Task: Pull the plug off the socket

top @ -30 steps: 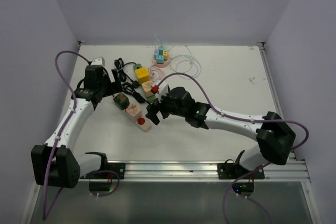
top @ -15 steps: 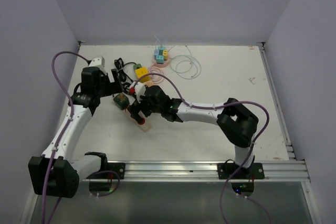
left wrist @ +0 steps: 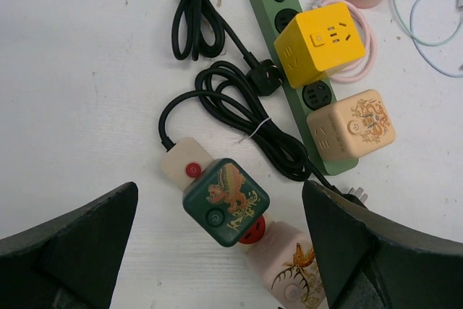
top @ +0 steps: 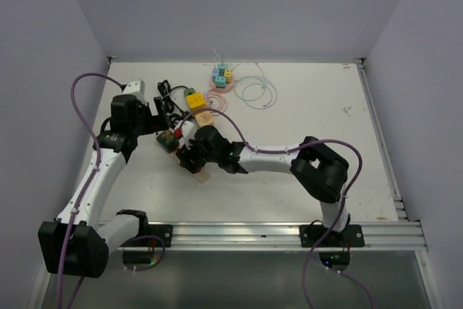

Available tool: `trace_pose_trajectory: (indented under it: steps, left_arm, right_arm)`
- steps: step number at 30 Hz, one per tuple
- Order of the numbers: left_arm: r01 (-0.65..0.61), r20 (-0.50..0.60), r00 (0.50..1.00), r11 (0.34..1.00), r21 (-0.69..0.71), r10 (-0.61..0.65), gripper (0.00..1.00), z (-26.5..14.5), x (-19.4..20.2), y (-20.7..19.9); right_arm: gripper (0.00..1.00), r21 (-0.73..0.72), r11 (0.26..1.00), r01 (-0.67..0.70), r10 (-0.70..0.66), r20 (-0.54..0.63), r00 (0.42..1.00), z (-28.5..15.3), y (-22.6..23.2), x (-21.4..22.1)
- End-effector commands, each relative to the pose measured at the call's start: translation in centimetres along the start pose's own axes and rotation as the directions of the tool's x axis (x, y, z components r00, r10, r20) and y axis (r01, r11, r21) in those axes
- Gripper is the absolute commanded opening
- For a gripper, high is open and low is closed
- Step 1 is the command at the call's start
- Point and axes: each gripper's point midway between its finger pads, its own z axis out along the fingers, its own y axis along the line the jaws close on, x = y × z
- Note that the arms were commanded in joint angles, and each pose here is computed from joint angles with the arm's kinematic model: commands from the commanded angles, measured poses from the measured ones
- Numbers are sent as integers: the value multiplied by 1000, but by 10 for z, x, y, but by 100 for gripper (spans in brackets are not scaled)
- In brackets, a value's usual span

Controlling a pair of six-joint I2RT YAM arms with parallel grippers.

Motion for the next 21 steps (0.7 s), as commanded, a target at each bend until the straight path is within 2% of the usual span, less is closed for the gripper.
trace_pose_trajectory:
  steps: [1, 8, 10, 11, 14, 16, 17, 21]
  left_arm:
    - [-35, 63, 998, 997, 73, 30, 99, -7, -11, -12]
    - [-19, 65, 998, 993, 117, 11, 97, -10, -6, -26]
    - [-27, 93, 995, 998, 54, 22, 95, -11, -9, -27]
    - [-72, 87, 994, 993, 95, 63, 95, -14, 0, -50]
    - [-84, 62, 995, 983, 161, 75, 95, -14, 27, -78]
    - [-66, 45, 997, 976, 209, 58, 94, -13, 55, -83]
    - [-69, 79, 996, 964, 255, 50, 94, -15, 56, -93]
    - [-87, 102, 993, 937, 337, 56, 93, -23, 81, -103]
  right_arm:
    - [37, 14, 1000, 24, -25, 72, 997, -33, 1, -25]
    - [30, -9, 997, 83, -82, 17, 996, -79, 0, -2]
    - [29, -22, 996, 84, -84, 1, 996, -92, 1, 10]
    - [29, -26, 996, 81, -82, -2, 997, -95, 0, 14]
    - [29, -50, 997, 60, -59, 5, 998, -113, -4, 24]
    - [29, -68, 997, 47, -47, -10, 999, -121, -8, 38]
    - [30, -65, 997, 51, -51, 9, 999, -127, -9, 35]
    - [30, -54, 998, 32, -31, 7, 999, -136, -17, 54]
